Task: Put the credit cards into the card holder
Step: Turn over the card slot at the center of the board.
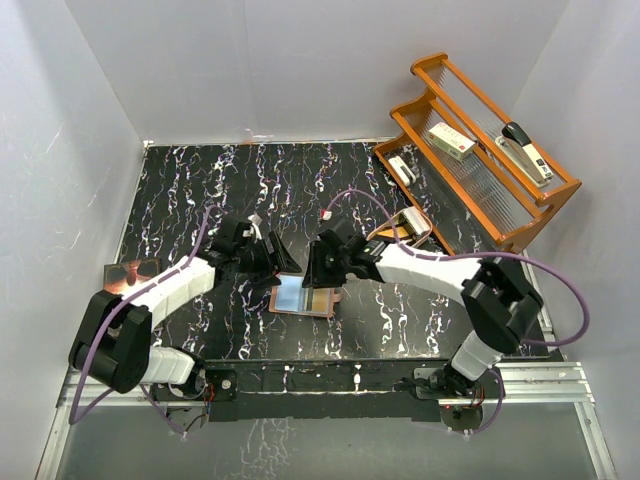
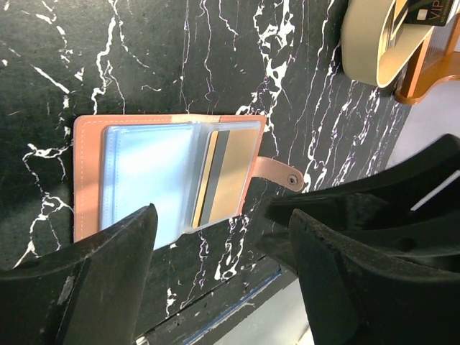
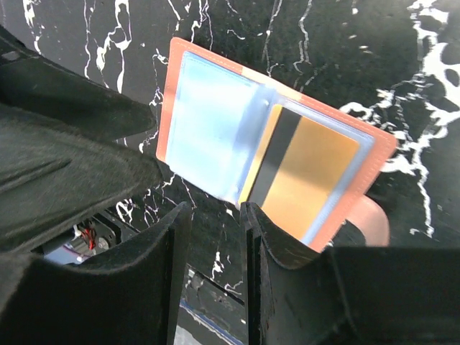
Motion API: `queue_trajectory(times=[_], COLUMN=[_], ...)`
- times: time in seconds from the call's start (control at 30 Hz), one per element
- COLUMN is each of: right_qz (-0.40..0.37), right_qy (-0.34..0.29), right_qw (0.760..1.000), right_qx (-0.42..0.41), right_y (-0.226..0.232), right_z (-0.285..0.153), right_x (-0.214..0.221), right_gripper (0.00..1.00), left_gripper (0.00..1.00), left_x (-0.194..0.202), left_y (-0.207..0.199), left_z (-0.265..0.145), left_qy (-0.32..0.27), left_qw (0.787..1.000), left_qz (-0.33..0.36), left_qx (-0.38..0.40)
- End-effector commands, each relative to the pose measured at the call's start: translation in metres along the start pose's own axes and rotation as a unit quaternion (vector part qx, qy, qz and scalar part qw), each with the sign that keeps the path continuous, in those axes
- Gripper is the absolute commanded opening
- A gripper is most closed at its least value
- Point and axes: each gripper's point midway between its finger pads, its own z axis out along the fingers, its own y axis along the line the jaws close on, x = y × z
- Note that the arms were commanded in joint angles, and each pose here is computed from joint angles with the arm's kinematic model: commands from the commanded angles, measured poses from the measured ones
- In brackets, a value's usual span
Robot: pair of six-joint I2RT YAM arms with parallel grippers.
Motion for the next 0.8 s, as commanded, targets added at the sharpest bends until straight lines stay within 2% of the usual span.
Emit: queue_trajectory(times=[0.0, 0.17, 0.43, 0.77], right_qz=[-0.002, -0.010, -0.017, -0.030], right_qy=[-0.024, -0.013, 0.021, 0.032], right_qw=[0.999, 1.000, 0.999, 0.998], right_qx=[-0.024, -0.014, 0.033, 0.049], right_y=[0.032, 0.038, 0.010, -0.011], right_z=[0.014, 0.032, 0.063, 0.070], right_x=[-0.016, -0.011, 0.009, 0.024], right_gripper=[0.32, 0.32, 0.27, 0.10], left_gripper=[0.72, 0.68, 0.68, 0.68], left_x=[0.002, 0.002, 0.000, 0.004], left_y=[-0.005, 0.002, 0.012, 0.019], left_z=[-0.013, -0.014, -0.011, 0.002], left_qy=[0.009, 0.016, 0.018, 0.036], left_qw=[0.999, 0.998, 0.998, 0.998], left_qz=[-0.010, -0.033, -0.040, -0.030], left_qx=[0.034, 0.049, 0.042, 0.045])
